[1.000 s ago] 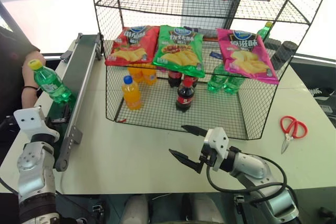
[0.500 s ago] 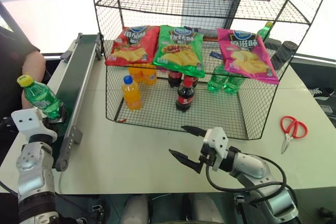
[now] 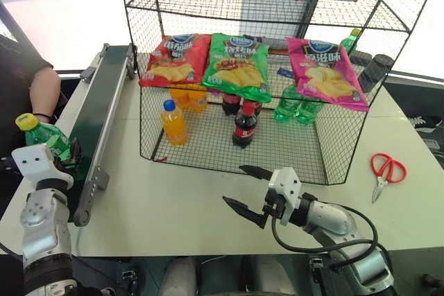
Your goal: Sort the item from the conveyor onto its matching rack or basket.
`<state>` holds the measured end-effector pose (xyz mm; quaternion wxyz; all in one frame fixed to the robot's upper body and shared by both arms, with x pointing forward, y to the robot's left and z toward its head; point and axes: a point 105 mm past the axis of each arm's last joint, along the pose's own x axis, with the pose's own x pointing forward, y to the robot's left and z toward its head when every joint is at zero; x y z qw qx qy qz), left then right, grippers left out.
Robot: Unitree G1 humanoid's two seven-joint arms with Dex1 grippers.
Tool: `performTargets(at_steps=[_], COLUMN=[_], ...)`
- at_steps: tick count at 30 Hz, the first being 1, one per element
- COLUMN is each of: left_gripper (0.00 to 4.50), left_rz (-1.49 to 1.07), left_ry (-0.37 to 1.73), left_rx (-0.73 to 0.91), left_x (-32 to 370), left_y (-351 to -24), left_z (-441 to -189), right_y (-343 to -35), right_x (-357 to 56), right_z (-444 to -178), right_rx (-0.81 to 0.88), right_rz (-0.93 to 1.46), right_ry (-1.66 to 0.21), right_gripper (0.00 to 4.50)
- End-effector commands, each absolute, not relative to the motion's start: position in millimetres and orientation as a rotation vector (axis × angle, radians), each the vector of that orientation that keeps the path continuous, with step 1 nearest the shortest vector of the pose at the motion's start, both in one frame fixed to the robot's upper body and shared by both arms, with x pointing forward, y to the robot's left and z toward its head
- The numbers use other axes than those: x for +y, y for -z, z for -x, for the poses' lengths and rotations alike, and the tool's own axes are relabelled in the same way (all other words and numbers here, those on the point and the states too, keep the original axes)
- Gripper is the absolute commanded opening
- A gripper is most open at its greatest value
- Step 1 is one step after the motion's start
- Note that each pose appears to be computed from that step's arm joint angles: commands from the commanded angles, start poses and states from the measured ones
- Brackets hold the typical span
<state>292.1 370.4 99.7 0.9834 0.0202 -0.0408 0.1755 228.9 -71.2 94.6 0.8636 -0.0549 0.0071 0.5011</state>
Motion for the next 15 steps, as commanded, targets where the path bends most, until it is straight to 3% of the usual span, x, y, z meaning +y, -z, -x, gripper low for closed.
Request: performTargets(at_steps=[1, 9, 15], left_gripper=[2.89, 2.89, 2.89], left_rz=[-0.066, -0.060, -0.144], left_ry=[-0.347, 0.026, 0.445], left_rx=[-0.243, -0.394, -0.304], left_x=[372.5, 304.7, 220.0], left_y=[-146.5, -203.6, -195.4], left_z=[-295.7, -305.2, -295.0], right_y=[-110.6, -116.4, -125.7], right_x=[-67.8, -73.0, -83.0], right_z=[-227.8, -234.3, -244.3], right_rx=[-0.048, -0.062, -0.086], right_rz=[0.108, 0.139, 0.155], right_ry=[-1.065, -1.049, -1.027], right_gripper=[4.50, 4.50, 4.50])
